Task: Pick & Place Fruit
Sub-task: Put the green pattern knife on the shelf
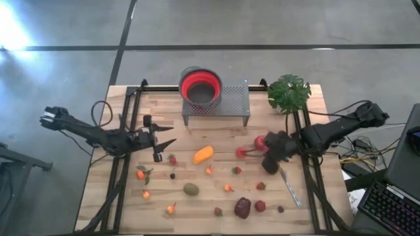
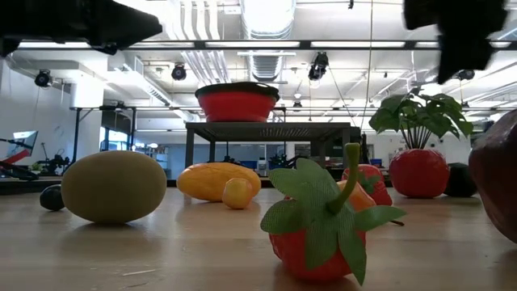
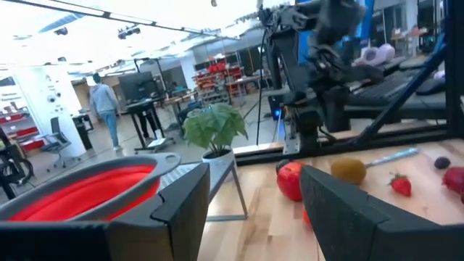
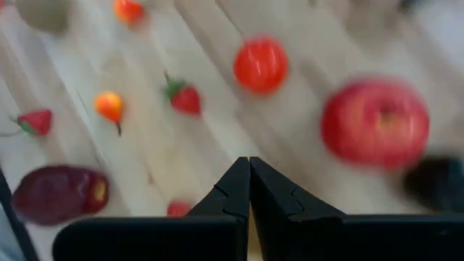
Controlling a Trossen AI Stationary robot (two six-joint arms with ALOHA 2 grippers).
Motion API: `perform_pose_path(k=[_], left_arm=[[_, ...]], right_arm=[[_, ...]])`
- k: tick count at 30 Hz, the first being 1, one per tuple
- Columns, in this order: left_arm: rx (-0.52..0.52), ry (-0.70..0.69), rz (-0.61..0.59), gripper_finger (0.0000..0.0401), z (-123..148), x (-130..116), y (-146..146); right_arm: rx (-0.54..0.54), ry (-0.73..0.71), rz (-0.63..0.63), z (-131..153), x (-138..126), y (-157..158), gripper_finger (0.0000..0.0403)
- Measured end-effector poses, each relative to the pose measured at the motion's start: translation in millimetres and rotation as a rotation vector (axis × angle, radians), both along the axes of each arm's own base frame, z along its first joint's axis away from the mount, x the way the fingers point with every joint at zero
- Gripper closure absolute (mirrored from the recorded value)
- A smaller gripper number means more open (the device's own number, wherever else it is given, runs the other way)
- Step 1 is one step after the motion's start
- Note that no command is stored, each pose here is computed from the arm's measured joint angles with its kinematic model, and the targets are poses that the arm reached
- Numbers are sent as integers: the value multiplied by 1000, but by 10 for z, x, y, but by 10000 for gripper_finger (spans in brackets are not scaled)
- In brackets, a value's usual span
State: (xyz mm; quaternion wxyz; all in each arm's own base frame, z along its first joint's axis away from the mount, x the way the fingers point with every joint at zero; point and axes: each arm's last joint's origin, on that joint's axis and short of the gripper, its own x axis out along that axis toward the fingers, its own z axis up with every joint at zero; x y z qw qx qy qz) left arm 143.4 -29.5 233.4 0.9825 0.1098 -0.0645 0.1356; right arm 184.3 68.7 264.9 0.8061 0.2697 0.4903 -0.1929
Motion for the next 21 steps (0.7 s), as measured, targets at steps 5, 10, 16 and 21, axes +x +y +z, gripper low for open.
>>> perform_pose_path(k=[5, 10, 16, 21], left_arm=[[-10, 3, -5, 182, -37, -19, 5], [-11, 1, -6, 182, -28, -16, 3], [-19, -7, -53, 182, -24, -11, -11], [-42, -13, -88, 181, -26, -9, -19]], right_arm=[[35, 136, -111, -20, -139, 272, 394], [39, 233, -205, -97, -312, 565, 394], [77, 328, -297, -250, -462, 886, 394], [74, 482, -344, -435, -502, 1060, 377]])
